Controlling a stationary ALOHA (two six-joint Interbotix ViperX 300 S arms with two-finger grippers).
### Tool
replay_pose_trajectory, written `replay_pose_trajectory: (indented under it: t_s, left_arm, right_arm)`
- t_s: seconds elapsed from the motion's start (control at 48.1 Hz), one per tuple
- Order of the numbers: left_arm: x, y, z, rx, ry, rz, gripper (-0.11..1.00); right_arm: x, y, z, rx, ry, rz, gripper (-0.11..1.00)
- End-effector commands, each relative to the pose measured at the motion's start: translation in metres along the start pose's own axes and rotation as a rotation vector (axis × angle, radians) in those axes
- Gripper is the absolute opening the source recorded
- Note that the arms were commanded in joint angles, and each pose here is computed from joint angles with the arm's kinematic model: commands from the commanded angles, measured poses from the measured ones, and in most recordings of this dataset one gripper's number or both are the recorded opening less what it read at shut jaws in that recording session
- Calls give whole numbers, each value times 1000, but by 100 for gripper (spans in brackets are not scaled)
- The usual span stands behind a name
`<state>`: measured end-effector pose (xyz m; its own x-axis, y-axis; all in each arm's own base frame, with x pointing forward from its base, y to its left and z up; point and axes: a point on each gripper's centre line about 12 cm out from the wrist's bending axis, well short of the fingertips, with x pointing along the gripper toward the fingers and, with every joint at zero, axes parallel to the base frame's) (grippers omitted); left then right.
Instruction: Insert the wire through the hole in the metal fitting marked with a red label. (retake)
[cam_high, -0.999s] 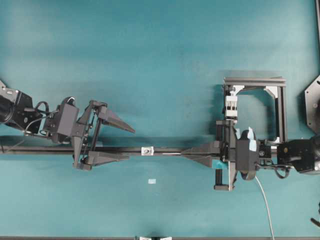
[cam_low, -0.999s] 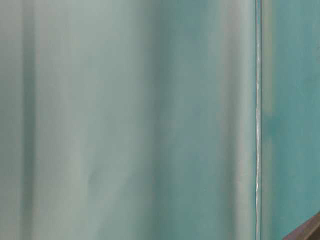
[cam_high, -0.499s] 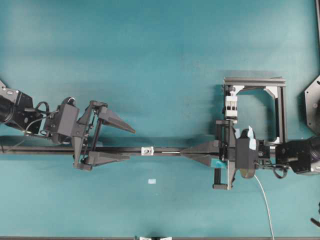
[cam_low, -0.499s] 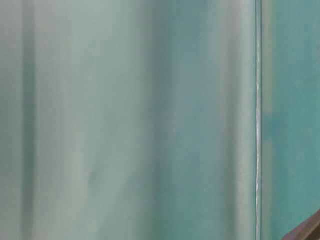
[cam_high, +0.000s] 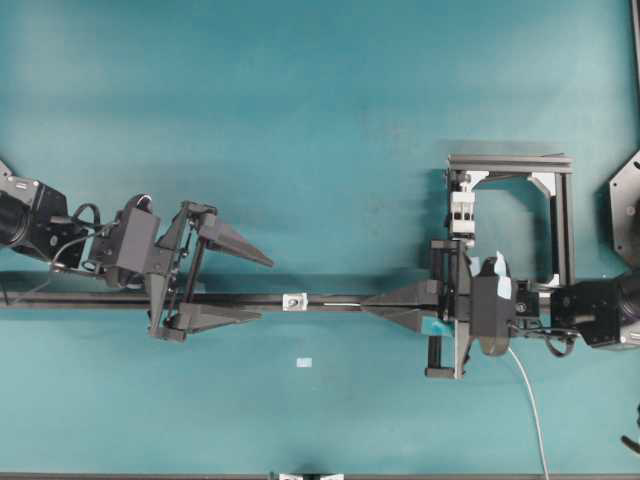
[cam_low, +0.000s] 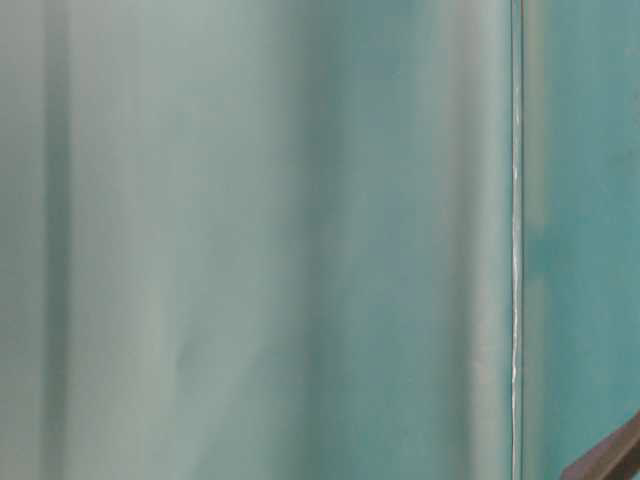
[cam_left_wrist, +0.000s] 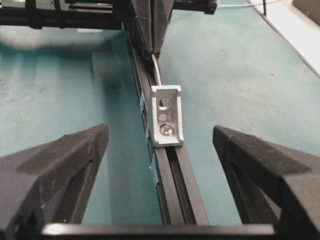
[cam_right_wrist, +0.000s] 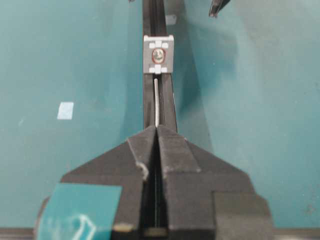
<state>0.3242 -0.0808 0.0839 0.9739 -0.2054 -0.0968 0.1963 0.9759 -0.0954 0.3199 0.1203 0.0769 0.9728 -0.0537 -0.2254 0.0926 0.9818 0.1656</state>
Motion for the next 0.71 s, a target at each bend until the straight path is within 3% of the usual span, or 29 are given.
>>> replay_pose_trajectory:
  t_s: [0.0, 0.686]
  left_arm:
    - [3, -2, 6, -3, -24, -7, 57]
    - [7, -5, 3, -12, 12, -13, 57]
  right_arm:
    - [2, 5, 8, 17, -33, 9, 2]
    - [3, 3, 9, 29, -37, -13, 2]
